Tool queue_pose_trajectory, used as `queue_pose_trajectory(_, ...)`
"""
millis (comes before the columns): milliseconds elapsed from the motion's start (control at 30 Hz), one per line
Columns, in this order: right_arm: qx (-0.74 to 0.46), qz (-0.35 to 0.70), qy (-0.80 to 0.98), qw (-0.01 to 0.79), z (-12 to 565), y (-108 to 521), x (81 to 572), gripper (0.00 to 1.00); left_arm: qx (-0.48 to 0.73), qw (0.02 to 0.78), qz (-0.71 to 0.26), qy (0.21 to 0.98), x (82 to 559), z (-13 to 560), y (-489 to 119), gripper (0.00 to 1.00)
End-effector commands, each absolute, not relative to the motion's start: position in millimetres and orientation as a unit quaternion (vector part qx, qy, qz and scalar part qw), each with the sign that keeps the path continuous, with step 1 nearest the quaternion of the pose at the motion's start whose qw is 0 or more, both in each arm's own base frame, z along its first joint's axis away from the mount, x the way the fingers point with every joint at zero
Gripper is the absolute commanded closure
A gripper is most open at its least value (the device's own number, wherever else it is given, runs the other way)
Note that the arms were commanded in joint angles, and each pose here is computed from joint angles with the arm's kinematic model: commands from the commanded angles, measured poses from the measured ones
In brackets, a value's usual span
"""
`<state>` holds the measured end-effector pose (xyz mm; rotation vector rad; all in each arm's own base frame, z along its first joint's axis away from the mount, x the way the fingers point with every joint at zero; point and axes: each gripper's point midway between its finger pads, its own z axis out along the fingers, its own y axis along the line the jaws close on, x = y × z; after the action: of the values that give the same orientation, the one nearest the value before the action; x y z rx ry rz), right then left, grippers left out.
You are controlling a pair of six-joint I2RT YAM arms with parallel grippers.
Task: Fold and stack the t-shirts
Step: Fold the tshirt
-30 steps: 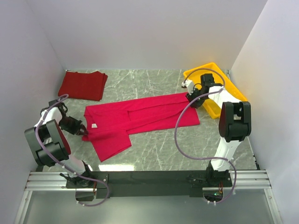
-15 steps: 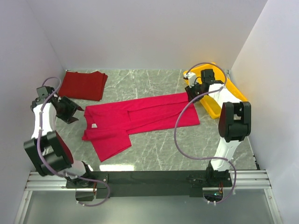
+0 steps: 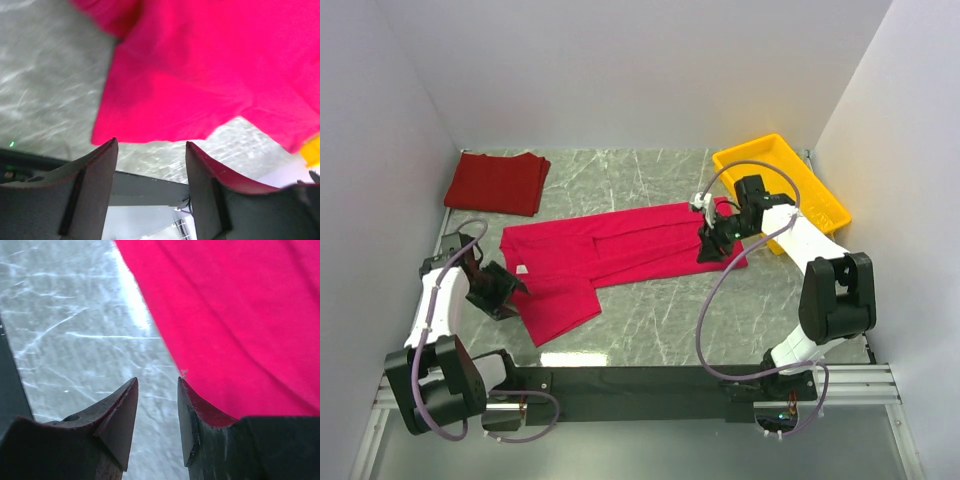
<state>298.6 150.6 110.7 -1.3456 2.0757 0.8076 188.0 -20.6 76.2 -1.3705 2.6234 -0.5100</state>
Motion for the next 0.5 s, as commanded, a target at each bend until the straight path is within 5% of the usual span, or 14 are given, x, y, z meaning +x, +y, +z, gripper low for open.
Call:
queue_pose_trajectory(0, -0.497, 0.316, 0.754, 0.291, 120.5, 160.3, 297.4, 0.55, -0.488, 0.028, -0.113, 0.865, 158.6, 65.6, -18.5, 0.41)
queue_pose_trajectory(67, -0.487, 0.316, 0.759, 0.294, 121.5, 160.7, 301.2, 0.55, -0.478, 0.001, -0.099, 0.873, 150.3, 56.3, -24.5, 0.47)
queue_pose_trajectory(467, -0.475, 0.309, 0.762, 0.314, 126.4, 162.7, 313.0, 0.56, -0.435, -0.094, -0.021, 0.895, 131.6, 29.9, -41.8, 0.48)
